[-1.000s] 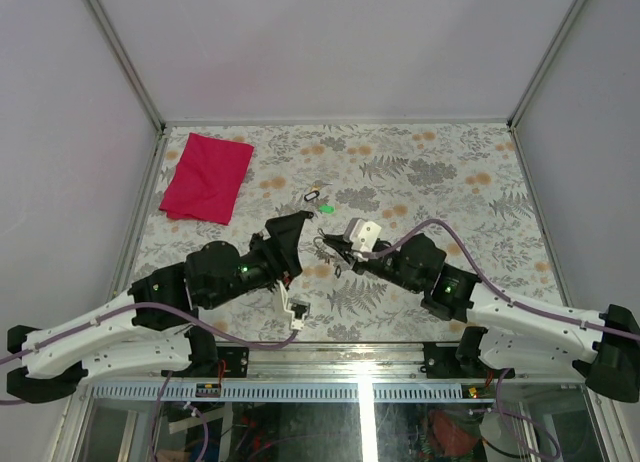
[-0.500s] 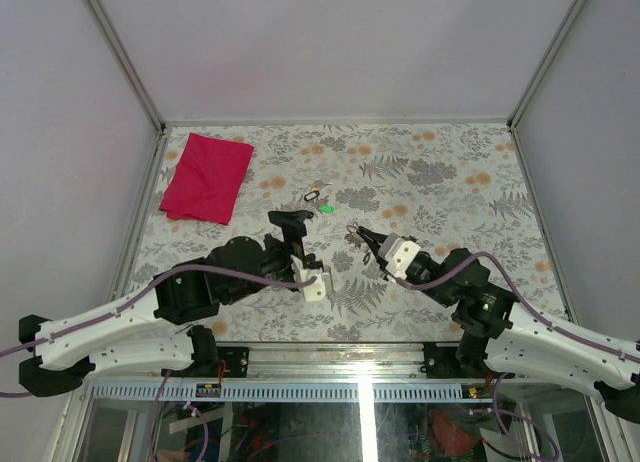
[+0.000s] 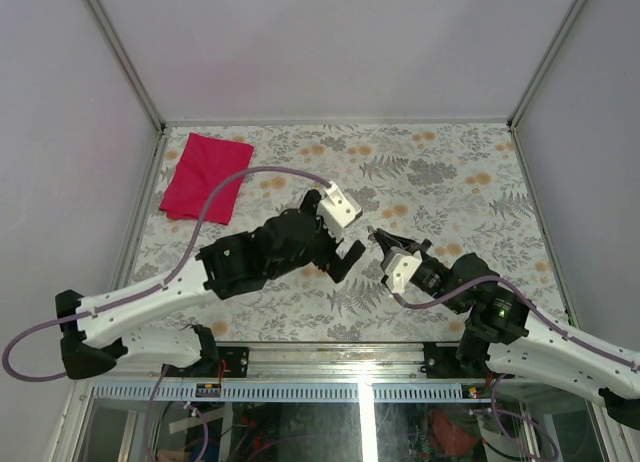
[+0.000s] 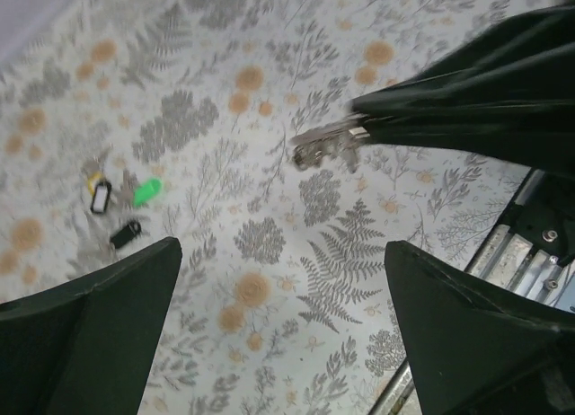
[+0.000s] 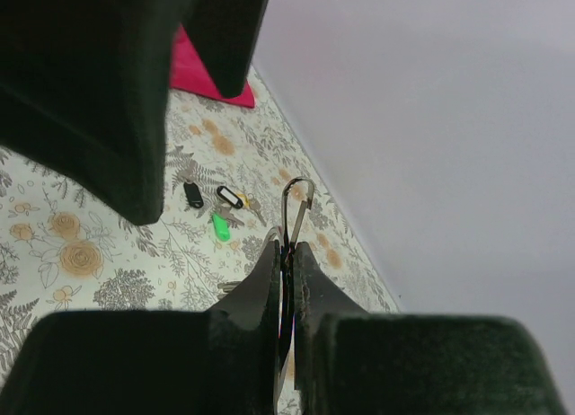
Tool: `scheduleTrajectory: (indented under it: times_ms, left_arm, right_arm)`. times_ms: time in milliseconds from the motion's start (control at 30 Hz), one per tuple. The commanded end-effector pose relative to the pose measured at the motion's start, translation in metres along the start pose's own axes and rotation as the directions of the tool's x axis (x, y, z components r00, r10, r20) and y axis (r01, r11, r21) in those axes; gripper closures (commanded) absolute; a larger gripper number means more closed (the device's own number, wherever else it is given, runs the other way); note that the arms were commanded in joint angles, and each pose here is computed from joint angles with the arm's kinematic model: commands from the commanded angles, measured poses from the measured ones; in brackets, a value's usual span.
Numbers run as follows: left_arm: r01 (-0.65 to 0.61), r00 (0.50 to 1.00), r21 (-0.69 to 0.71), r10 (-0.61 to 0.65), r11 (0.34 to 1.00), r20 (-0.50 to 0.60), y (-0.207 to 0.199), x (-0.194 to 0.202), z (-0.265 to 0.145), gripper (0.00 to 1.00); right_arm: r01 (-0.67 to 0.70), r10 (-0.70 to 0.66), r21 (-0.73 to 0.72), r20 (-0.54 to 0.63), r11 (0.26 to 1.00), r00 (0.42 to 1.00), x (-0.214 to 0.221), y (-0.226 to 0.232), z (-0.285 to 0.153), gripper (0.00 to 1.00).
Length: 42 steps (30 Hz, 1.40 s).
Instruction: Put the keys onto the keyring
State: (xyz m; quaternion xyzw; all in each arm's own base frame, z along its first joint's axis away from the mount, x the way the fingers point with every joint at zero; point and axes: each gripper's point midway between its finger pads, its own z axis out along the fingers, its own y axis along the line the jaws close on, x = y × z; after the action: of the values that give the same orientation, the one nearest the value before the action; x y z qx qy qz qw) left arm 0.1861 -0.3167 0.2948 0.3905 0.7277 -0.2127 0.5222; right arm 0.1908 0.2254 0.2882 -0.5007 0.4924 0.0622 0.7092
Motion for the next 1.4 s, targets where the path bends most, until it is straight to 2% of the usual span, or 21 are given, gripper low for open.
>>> scheduleTrajectory:
  times_ms: [0, 100, 200, 400, 500, 533, 600, 733, 833, 900, 1133, 1367]
  left_arm:
    - [0.314, 0.947, -0.005, -0.313, 0.950, -0.074, 0.018, 0.013, 0.008, 0.00]
    - [0.468, 0.879, 0.000, -0.465, 0.884, -0.107, 0.049, 0.023, 0.011, 0.00]
    - [0.575, 0.813, -0.041, -0.577, 0.817, -0.084, 0.085, 0.032, 0.009, 0.00]
    - [0.678, 0.701, -0.217, -0.706, 0.703, -0.098, 0.110, 0.052, 0.010, 0.00]
    - [0.705, 0.675, -0.238, -0.735, 0.668, -0.066, 0.114, 0.051, 0.009, 0.00]
    - [0.712, 0.673, -0.224, -0.738, 0.666, -0.056, 0.113, 0.048, 0.008, 0.00]
    - [0.699, 0.704, -0.139, -0.709, 0.702, -0.041, 0.105, 0.036, 0.005, 0.00]
    - [0.684, 0.727, -0.032, -0.678, 0.728, 0.107, 0.106, 0.004, -0.010, 0.00]
    - [0.669, 0.719, 0.024, -0.654, 0.743, 0.233, 0.109, -0.019, -0.028, 0.00]
    - [0.656, 0.711, 0.073, -0.648, 0.751, 0.273, 0.104, -0.032, -0.036, 0.04]
    - [0.614, 0.751, 0.138, -0.629, 0.777, 0.202, 0.054, -0.041, -0.028, 0.19]
    - [0.639, 0.735, 0.154, -0.657, 0.754, 0.166, 0.033, -0.039, -0.017, 0.32]
  right_arm:
    - [0.007, -0.007, 0.055, 0.001, 0.998, 1.000, -0.004, -0.016, -0.009, 1.00]
    - [0.000, 0.000, 0.050, -0.011, 0.999, 1.000, -0.001, -0.014, -0.011, 1.00]
    - [-0.004, 0.005, 0.044, -0.022, 0.999, 1.000, 0.002, -0.012, -0.012, 1.00]
    - [0.005, -0.005, 0.030, -0.024, 1.000, 1.000, 0.003, -0.010, -0.012, 1.00]
    - [0.013, -0.012, 0.017, -0.026, 1.000, 1.000, 0.003, -0.007, -0.010, 1.00]
    - [0.016, -0.016, 0.015, -0.026, 1.000, 1.000, 0.003, -0.007, -0.010, 1.00]
    - [0.025, -0.025, 0.011, -0.031, 1.000, 0.999, 0.004, -0.007, -0.008, 1.00]
    - [0.038, -0.038, 0.003, -0.034, 0.999, 0.999, 0.003, -0.005, -0.003, 1.00]
    - [0.040, -0.040, 0.000, -0.031, 0.999, 0.999, 0.001, -0.005, 0.003, 1.00]
    - [0.045, -0.045, -0.002, -0.021, 0.999, 0.999, -0.002, -0.005, 0.006, 1.00]
    - [0.063, -0.063, -0.028, 0.003, 0.998, 0.998, -0.011, -0.002, 0.020, 1.00]
    - [0.034, -0.033, -0.028, 0.035, 0.999, 0.999, -0.020, -0.002, 0.027, 1.00]
